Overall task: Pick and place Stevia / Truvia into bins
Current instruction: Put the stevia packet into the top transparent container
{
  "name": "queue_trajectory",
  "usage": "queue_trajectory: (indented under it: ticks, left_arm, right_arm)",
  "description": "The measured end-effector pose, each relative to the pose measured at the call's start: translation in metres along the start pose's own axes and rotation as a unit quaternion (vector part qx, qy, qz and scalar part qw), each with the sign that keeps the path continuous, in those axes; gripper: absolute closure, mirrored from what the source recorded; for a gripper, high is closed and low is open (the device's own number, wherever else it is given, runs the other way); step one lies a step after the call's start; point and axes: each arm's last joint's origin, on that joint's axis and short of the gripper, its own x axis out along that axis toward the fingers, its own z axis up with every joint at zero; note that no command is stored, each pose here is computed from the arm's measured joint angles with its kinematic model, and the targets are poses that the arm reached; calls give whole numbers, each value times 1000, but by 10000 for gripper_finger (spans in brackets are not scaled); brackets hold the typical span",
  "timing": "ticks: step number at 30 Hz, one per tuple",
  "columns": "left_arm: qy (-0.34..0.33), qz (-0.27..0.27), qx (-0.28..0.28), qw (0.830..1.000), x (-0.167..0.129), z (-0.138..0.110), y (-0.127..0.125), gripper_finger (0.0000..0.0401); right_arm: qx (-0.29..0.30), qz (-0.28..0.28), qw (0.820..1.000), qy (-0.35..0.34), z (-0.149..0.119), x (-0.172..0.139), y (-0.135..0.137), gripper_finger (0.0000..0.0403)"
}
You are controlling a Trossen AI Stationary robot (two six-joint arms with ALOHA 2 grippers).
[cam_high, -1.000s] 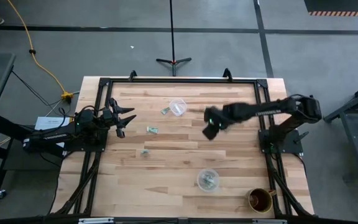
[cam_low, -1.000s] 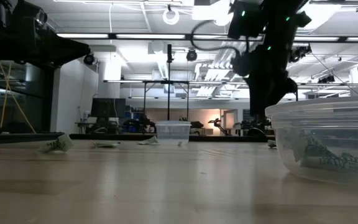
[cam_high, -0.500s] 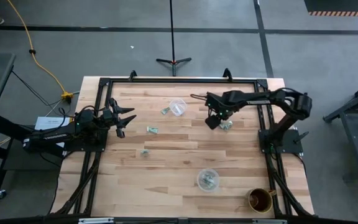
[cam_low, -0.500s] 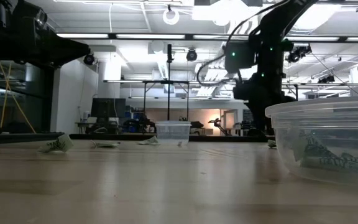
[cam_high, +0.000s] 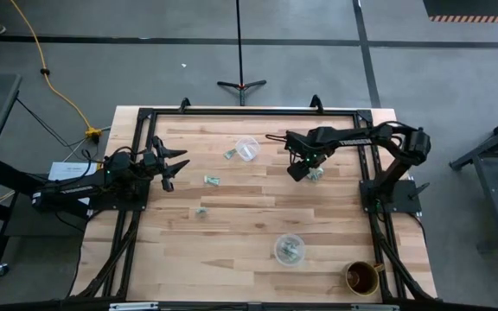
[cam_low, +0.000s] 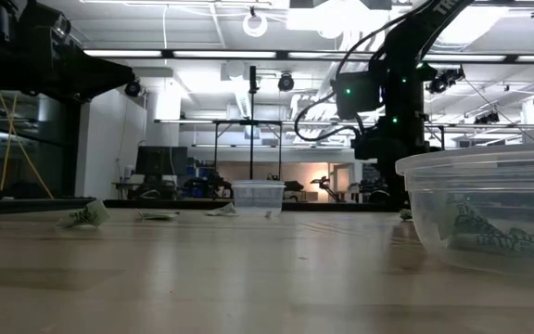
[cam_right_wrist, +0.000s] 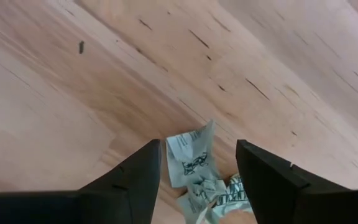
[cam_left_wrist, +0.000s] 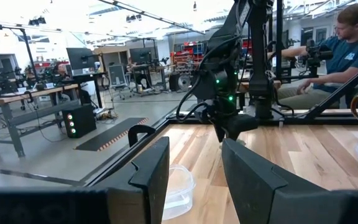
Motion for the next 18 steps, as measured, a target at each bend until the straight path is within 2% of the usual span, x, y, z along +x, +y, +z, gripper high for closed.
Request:
queue_trajectory:
  ticks: [11,18]
  left_arm:
    - [1,0,0,1000,0,0,0,219]
    - [1,0,0,1000,0,0,0,219]
  right_arm:
    - [7,-16,1000,17,4,18,3,206]
    - [11,-6,1000,26,3,18,3,252]
